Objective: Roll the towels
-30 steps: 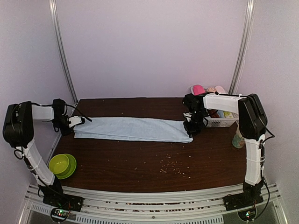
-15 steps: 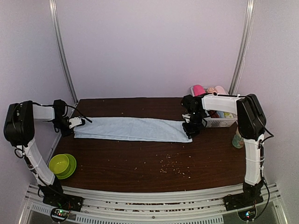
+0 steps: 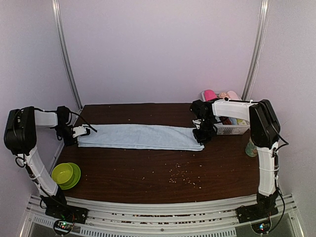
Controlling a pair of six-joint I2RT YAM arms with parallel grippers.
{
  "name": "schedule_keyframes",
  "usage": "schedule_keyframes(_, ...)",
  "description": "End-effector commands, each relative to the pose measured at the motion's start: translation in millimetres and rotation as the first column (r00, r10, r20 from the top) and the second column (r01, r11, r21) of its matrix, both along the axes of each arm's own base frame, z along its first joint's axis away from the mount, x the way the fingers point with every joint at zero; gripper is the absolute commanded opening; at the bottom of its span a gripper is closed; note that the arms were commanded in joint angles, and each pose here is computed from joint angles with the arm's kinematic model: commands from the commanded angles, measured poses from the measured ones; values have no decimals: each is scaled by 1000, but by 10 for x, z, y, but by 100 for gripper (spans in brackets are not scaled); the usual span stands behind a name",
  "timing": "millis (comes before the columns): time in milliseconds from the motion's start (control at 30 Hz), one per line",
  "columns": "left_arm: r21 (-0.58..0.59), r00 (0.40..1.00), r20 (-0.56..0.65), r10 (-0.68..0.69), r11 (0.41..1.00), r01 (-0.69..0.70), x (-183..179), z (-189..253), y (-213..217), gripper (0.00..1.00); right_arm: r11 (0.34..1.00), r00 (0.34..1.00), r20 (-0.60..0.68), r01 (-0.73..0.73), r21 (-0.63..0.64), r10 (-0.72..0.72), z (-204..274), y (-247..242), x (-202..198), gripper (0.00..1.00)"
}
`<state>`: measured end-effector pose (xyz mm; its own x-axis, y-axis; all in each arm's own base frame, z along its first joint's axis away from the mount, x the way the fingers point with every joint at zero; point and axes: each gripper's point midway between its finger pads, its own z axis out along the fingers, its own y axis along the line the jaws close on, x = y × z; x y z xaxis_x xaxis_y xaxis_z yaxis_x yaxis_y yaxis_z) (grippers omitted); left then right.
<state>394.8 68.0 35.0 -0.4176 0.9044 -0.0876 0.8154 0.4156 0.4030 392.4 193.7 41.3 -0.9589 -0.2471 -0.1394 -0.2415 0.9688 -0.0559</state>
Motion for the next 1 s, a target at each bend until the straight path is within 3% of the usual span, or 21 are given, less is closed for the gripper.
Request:
schedule_keyframes(0, -15, 999, 34, -14, 1000, 15, 51, 185, -11, 0, 999, 999, 49, 25, -33, -23, 98, -46, 79, 3)
schedule_keyframes(100, -19, 999, 41, -13, 1000, 13, 59, 212, -18, 1, 999, 999, 47, 23, -29, -22, 100, -40, 73, 3)
schedule_keyframes(200, -7, 999, 31, -15, 1000, 15, 41, 205, -3, 10, 999, 999, 36, 15, -35, -14, 75, -51, 39, 5)
schedule_keyframes(367, -16, 999, 37, -35, 999, 35, -19, 356, -16, 24, 999, 999, 50, 2, -46, 1, 165, -89, 15, 18)
schedule_keyframes(467, -57, 997, 56, -58, 996, 61, -51, 606, -81, 34, 999, 994, 106, 7, -45, -2, 393, -111, 65, 30)
schedule_keyframes(567, -80, 994, 73, -86, 993, 92, -89, 814, -147, 41, 1000, 986, 166, -1, -24, 5, 677, -81, 111, 35)
schedule_keyframes(733, -218, 991, 113, -66, 972, 90, 58, 1166, -367, 51, 1000, 939, 343, -23, -2, 22, 1306, 107, 255, 46)
schedule_keyframes(833, -331, 993, 118, -14, 942, 52, 218, 1344, -598, 63, 998, 904, 426, -61, 28, 43, 1617, 364, 320, 55)
schedule_keyframes(967, -378, 992, 126, 0, 924, 48, 338, 1431, -973, 64, 995, 884, 461, -96, 33, 70, 1741, 605, 354, 60)
